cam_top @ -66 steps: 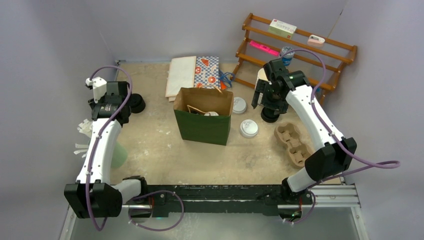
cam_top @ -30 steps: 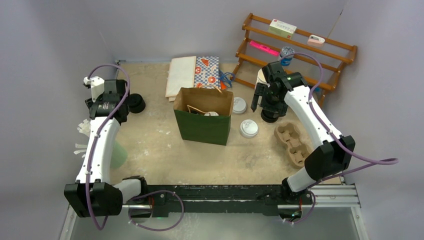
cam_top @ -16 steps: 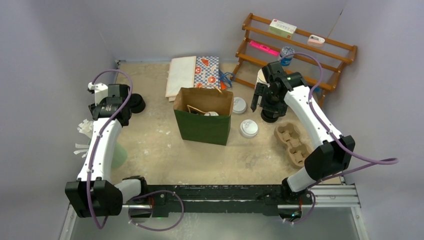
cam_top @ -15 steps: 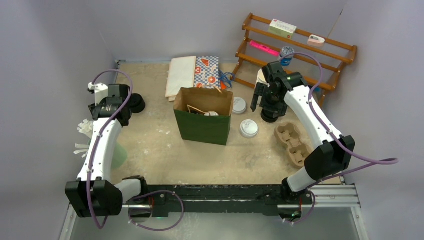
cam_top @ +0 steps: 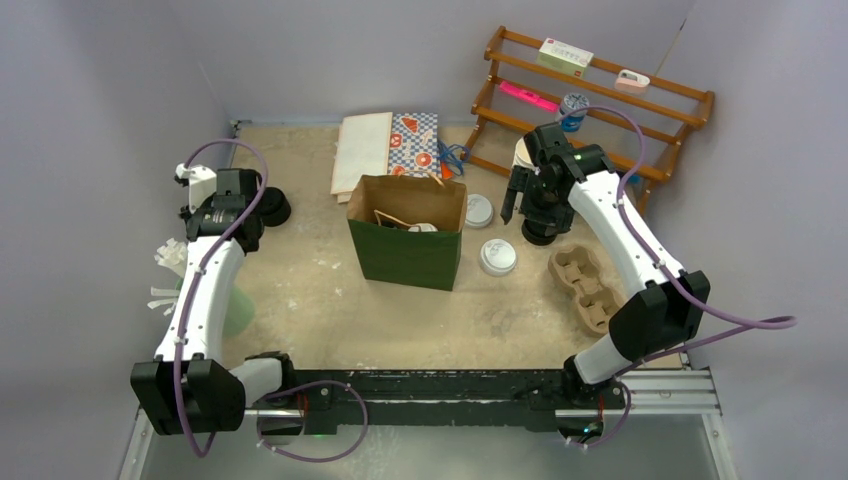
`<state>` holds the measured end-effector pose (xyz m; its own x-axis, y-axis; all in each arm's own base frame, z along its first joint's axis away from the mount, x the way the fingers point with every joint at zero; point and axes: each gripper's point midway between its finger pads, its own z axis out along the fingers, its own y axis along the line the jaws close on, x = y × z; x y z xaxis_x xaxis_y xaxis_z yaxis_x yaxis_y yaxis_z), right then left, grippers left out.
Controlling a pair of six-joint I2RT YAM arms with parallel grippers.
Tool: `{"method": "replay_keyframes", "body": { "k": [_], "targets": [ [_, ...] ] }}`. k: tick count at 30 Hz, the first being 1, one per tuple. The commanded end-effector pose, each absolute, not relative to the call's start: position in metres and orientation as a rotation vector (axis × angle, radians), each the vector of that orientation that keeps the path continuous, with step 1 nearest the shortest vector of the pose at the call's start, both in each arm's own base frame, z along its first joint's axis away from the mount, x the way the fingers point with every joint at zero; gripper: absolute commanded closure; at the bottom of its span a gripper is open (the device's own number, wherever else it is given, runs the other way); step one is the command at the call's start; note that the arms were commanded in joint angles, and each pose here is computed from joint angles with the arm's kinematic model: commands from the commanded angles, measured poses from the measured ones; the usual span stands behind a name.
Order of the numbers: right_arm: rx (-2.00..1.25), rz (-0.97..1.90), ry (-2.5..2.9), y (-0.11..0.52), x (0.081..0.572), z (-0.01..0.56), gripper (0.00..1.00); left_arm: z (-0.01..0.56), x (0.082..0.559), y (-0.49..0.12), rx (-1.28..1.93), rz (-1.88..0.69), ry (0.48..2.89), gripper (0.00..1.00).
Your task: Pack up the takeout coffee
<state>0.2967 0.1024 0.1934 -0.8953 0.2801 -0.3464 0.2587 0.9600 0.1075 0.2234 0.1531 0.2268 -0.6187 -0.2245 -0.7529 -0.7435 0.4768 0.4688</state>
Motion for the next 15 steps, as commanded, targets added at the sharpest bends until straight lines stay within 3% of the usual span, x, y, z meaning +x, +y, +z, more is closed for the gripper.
{"method": "replay_keyframes", "body": {
  "k": [1,9,15],
  "targets": [
    [0.382,0.076,2.768,0.102,0.296,0.189,0.11,0.253,0.224,0.160,-0.852,1.101,1.998,1.00],
    [0.373,0.083,2.775,0.103,0.296,0.187,0.11,0.295,0.243,0.144,-0.903,0.856,1.959,1.00],
    [0.373,0.115,2.749,0.107,0.300,0.195,0.11,0.390,0.256,0.123,-0.852,0.515,1.707,1.00]
  ]
}}
